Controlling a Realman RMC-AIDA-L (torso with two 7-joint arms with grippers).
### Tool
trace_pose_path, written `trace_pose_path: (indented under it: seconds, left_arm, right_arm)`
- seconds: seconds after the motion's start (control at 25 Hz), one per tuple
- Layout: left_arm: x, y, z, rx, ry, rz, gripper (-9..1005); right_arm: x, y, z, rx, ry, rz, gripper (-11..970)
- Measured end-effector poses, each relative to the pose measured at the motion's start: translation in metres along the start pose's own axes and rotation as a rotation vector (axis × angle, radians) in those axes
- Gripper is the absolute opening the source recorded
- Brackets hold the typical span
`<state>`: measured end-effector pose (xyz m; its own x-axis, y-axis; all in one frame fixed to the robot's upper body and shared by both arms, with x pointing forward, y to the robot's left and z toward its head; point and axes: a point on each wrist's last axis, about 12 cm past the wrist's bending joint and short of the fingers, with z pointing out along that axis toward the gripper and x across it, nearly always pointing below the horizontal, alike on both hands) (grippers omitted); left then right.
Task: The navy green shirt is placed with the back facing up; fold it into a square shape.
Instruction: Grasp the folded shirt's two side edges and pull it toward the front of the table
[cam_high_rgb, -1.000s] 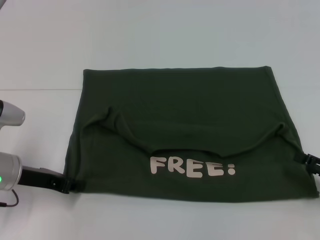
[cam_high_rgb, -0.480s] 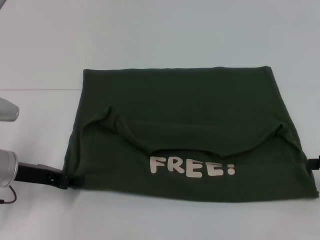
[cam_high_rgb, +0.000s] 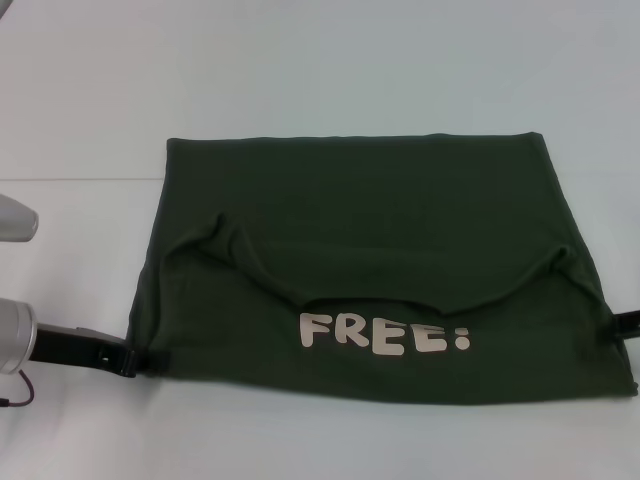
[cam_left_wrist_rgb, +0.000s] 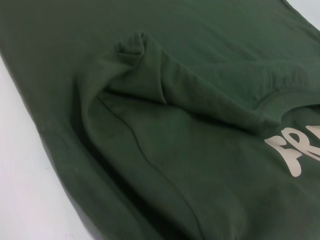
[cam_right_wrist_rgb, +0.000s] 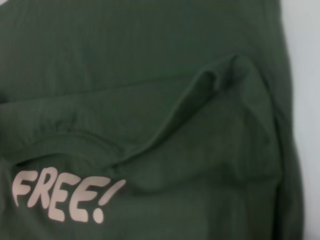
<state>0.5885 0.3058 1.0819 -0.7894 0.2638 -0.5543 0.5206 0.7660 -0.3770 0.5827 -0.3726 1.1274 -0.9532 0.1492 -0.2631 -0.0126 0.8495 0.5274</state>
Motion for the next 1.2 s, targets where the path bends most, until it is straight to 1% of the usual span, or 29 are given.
trace_pose_path:
  seconds: [0.08, 0.2, 0.4, 0.68, 1.2]
  left_arm:
    - [0.001, 0.0, 0.0, 0.0, 0.0, -0.002, 62]
    - [0.002, 0.0, 0.0, 0.0, 0.001, -0.004, 63]
    - [0.002, 0.001, -0.001, 0.0, -0.003, -0.007, 62]
    - [0.0, 0.0, 0.0, 0.003, -0.004, -0.006, 62]
    - [0.0, -0.001, 0.001, 0.006, -0.004, -0.013, 62]
  right_arm:
    - [-0.001, 0.003, 0.003, -0.002, 0.004, -0.007, 924]
    - [-0.001, 0.004, 0.008, 0.001, 0.006, -0.009, 922]
    - [0.002, 0.0, 0.015, 0.033, 0.019, -0.014, 919]
    - [0.005, -0.001, 0.021, 0.034, 0.023, -0.01, 913]
    - [0.004, 0.011, 0.034, 0.022, 0.032, -0.042, 903]
